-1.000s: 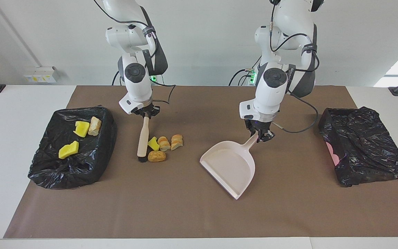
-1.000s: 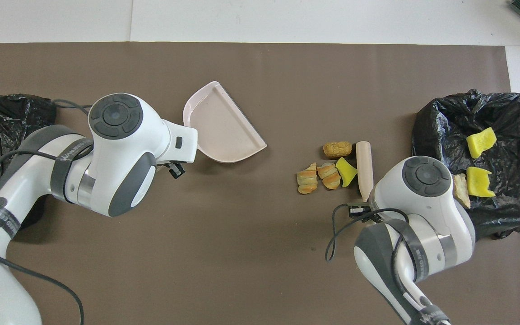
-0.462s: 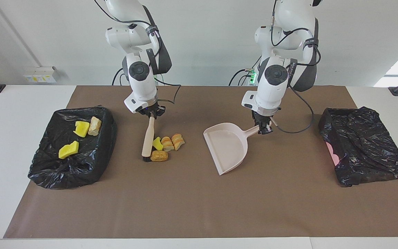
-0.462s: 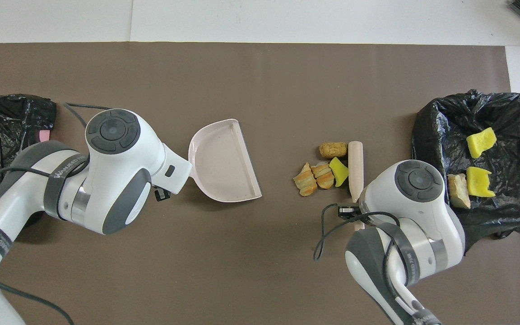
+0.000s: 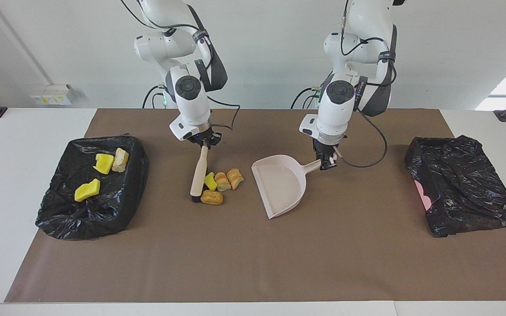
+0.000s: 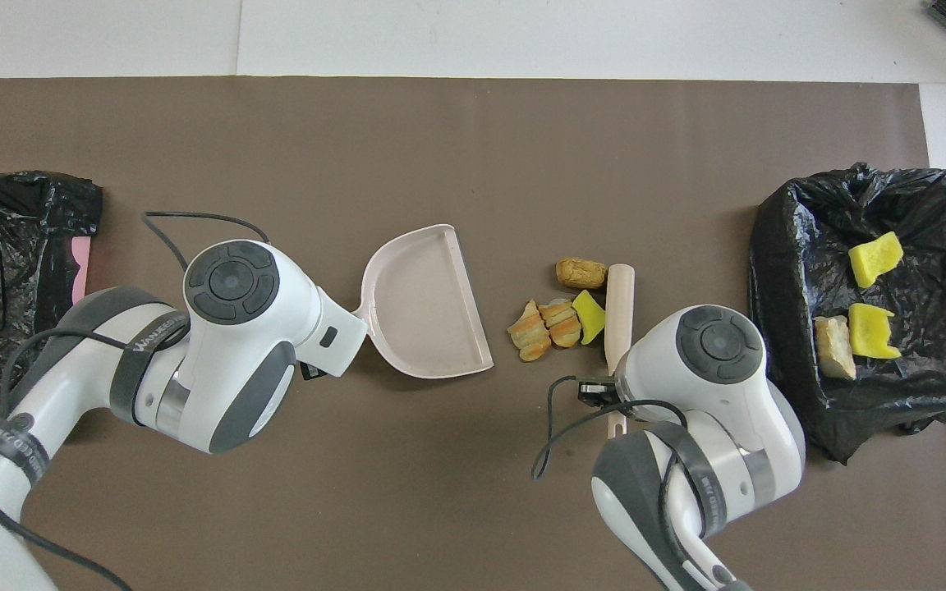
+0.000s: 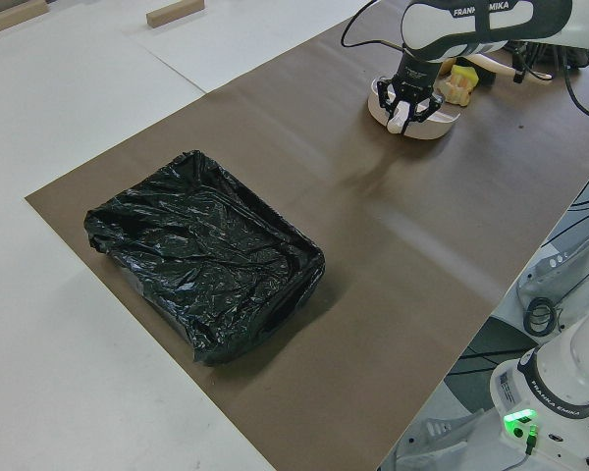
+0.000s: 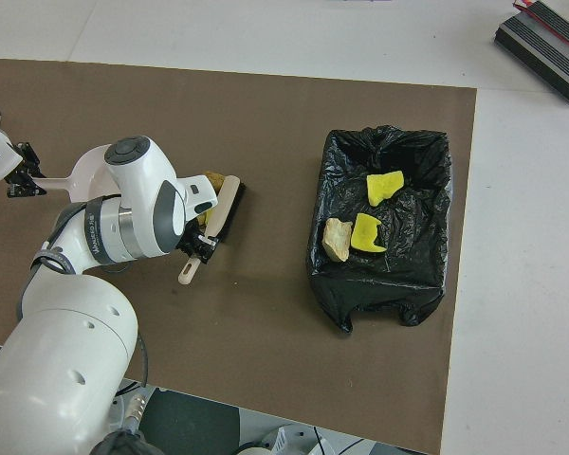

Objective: Sweep and dump trash in bin
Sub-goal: 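Sweep the stones and sponge into the dustpan with the right gripper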

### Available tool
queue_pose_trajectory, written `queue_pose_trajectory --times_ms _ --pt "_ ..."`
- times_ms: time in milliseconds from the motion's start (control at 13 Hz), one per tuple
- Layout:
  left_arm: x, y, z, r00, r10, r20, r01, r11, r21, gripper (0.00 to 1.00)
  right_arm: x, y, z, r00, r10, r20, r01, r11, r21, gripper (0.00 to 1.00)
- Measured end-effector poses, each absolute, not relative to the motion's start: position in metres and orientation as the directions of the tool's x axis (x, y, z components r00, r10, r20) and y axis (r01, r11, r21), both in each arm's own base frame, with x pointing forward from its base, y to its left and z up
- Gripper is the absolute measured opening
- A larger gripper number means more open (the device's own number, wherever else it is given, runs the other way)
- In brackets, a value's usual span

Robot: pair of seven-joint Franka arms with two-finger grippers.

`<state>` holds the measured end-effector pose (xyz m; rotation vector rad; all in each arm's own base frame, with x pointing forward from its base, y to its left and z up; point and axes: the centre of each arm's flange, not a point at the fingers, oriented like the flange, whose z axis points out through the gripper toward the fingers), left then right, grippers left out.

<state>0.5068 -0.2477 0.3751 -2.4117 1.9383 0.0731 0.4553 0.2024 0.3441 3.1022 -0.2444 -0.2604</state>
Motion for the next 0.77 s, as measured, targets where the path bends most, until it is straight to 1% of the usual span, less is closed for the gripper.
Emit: queue_pose_trajectory --times_ms 231,462,615,769 --pt "0.504 -0.247 0.372 0.215 -0.974 -0.070 -0.976 -0.216 -0.002 0.32 0.459 0.236 0.345 0.964 -0.200 -0.174 -0.204 -0.979 -0.001 0.26" --pt "0.504 -0.246 0.372 0.219 -0.973 -0.070 -0.976 -0.220 -0.002 0.32 0.468 0.303 0.344 0.963 -0.200 -0.179 -0.209 -0.977 -0.030 0.26" --pt "0.503 -0.246 0.372 0.223 -0.972 -0.070 -0.975 -0.223 -0.002 0.32 0.475 0.340 0.348 0.961 -0.194 -0.198 -0.214 -0.973 -0.086 0.26" --pt "0.503 -0.246 0.372 0.225 -0.972 -0.071 -0.974 -0.225 -0.002 0.32 0.479 0.358 0.355 0.961 -0.184 -0.205 -0.213 -0.969 -0.128 0.26"
